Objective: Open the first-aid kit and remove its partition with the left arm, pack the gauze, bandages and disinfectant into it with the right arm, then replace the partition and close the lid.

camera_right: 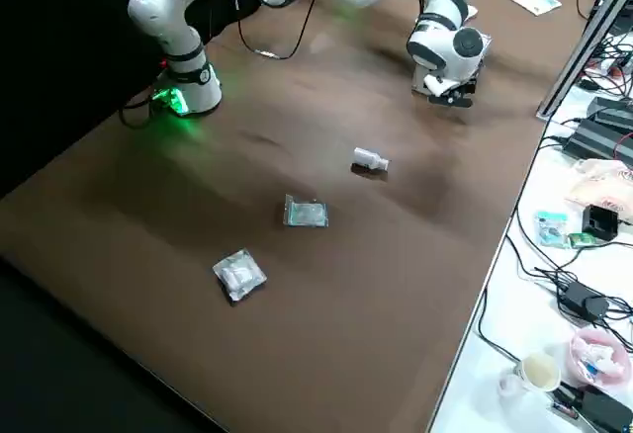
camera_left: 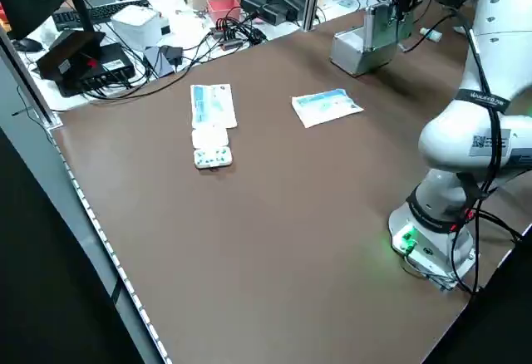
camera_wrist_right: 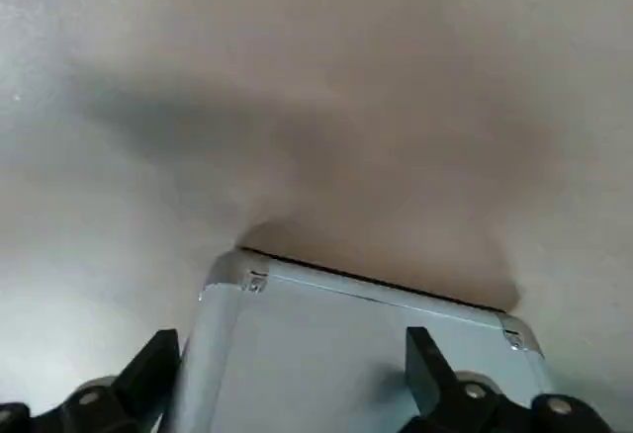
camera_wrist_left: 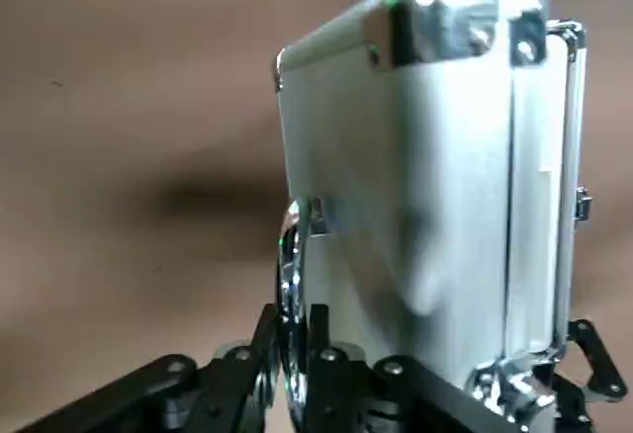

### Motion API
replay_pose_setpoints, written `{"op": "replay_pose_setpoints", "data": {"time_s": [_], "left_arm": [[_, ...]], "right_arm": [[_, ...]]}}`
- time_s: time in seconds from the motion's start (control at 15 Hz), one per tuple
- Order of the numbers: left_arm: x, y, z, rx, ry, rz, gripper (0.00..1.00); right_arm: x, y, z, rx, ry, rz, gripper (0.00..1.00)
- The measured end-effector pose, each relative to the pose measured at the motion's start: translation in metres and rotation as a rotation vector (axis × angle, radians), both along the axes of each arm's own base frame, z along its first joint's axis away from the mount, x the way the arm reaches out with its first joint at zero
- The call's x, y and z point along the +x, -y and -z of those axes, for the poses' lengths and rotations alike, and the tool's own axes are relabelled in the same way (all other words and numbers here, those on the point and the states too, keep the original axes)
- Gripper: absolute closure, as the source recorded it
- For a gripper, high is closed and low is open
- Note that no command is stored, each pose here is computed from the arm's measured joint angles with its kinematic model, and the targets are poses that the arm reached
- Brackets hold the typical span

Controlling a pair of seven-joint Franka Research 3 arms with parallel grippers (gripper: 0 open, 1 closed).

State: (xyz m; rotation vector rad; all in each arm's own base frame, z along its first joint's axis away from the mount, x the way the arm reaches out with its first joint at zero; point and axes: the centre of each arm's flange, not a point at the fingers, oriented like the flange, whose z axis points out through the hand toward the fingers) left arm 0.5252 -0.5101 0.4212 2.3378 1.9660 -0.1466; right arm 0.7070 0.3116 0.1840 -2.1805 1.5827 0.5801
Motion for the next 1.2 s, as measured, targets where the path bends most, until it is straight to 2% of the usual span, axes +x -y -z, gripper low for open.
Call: {"op": "replay_pose_setpoints", "data": {"time_s": [0.13,0.27,0.73,0.87,1.0,1.2], "left_arm": [[-0.017,0.004,-0.021,0.004,-0.014,0.029,0.76],[-0.028,0.004,-0.035,0.010,-0.018,0.043,0.60],[-0.039,0.005,-0.032,0.023,-0.032,0.056,0.48],[-0.041,0.006,-0.035,0.020,-0.029,0.061,0.33],[-0.043,0.004,-0.046,0.015,-0.019,0.066,0.29],[-0.043,-0.007,-0.072,0.014,0.005,0.080,0.06]], "right_arm": [[0.000,0.000,0.000,0.000,0.000,0.000,0.01],[0.000,0.000,0.000,0.000,-0.001,0.001,0.01],[0.000,0.001,0.001,0.001,-0.002,0.002,0.01],[0.000,0.001,0.000,0.002,-0.002,0.003,0.01],[0.001,0.002,0.000,0.004,-0.003,0.004,0.01],[0.002,0.004,0.000,0.015,-0.014,0.009,0.01]]}}
